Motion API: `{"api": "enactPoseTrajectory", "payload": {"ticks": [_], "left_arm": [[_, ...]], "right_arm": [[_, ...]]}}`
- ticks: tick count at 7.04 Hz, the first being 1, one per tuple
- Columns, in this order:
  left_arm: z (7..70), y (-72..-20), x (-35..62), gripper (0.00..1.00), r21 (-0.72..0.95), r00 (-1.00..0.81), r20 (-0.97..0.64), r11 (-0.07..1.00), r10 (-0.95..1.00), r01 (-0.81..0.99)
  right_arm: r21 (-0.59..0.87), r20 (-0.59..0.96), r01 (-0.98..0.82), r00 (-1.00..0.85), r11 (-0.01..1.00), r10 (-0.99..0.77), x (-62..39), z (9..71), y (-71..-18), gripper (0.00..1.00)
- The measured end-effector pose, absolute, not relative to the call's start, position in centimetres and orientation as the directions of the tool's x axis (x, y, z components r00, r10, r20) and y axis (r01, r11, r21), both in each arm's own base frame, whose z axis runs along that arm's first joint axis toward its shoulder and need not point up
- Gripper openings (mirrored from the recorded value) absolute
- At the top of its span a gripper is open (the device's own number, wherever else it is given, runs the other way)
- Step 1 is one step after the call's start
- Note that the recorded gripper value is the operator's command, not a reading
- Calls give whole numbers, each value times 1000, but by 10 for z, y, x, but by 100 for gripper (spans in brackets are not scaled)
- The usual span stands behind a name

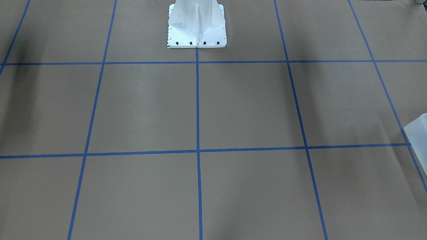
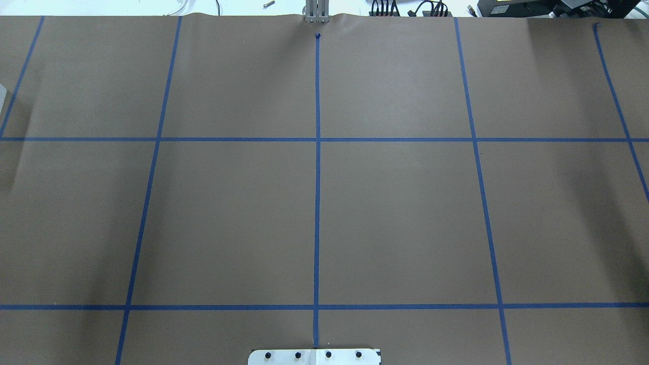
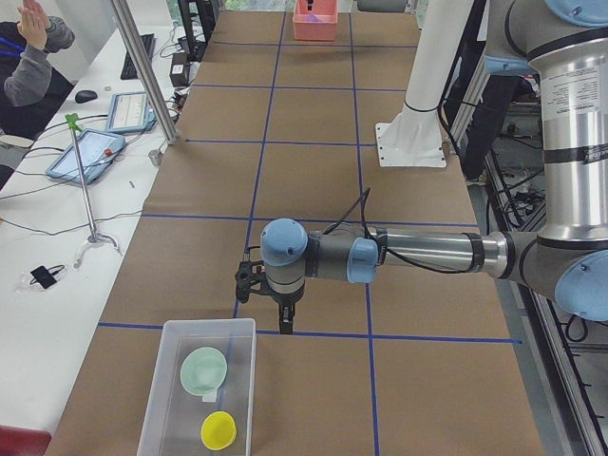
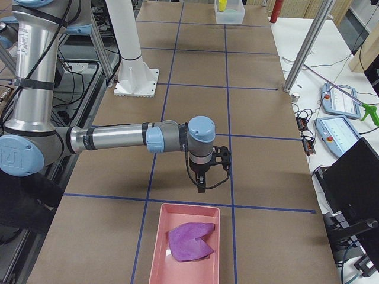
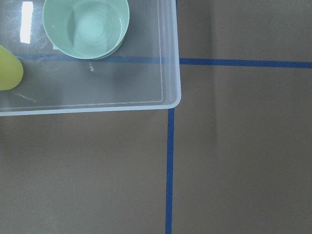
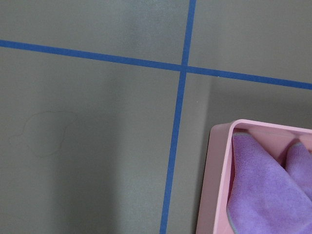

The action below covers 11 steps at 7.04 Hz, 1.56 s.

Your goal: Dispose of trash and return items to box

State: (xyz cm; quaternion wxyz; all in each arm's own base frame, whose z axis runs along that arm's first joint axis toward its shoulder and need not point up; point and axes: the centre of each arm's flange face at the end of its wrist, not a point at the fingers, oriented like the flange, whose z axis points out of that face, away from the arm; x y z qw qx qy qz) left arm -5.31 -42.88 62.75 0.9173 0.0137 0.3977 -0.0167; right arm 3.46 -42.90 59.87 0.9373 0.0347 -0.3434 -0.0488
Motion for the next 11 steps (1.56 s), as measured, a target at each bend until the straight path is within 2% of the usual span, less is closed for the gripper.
{"api": "enactPoseTrajectory", "payload": {"ticks": [11], "left_arm": [[626,-429,-53,99,15,683,-730,999,-18,42]], "right_arm": [[110,651,73,748,991,-127,32,593,-430,100]]}}
